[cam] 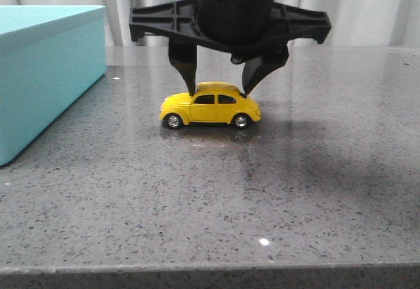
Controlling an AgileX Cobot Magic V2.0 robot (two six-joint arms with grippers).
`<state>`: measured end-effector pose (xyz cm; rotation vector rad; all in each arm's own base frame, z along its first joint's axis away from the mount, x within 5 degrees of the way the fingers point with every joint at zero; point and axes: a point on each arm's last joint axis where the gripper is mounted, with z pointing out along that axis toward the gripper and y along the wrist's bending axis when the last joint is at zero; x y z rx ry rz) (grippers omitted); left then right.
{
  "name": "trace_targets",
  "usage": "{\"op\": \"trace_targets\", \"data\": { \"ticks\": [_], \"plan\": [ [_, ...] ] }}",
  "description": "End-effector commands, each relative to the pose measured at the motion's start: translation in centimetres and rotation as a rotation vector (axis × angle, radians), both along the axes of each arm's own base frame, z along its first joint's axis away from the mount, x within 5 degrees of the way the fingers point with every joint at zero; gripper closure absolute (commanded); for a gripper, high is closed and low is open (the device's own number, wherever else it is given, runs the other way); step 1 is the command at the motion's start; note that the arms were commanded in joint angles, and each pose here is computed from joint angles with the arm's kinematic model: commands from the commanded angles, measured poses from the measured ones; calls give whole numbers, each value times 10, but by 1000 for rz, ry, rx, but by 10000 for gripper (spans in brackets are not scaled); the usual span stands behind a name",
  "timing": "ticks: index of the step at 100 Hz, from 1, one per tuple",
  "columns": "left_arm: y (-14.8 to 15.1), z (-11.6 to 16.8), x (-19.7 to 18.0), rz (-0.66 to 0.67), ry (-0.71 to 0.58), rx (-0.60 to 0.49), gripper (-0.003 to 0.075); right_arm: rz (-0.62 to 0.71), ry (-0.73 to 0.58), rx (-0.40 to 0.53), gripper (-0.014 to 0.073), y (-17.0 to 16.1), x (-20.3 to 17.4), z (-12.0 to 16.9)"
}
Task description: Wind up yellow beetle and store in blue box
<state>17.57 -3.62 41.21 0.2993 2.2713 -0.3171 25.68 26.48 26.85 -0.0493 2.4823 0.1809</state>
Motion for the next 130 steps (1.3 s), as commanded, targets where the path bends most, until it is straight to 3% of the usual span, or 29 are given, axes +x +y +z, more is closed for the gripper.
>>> {"op": "trace_targets", "data": {
  "ticks": [1, 130],
  "plan": [
    [-1, 15, -1, 6, -82, -34, 111, 24, -73, 28, 149, 1, 1, 21],
    [-1, 15, -1, 6, -82, -34, 111, -56, -12, -120, 149, -23, 0, 13]
  ]
}}
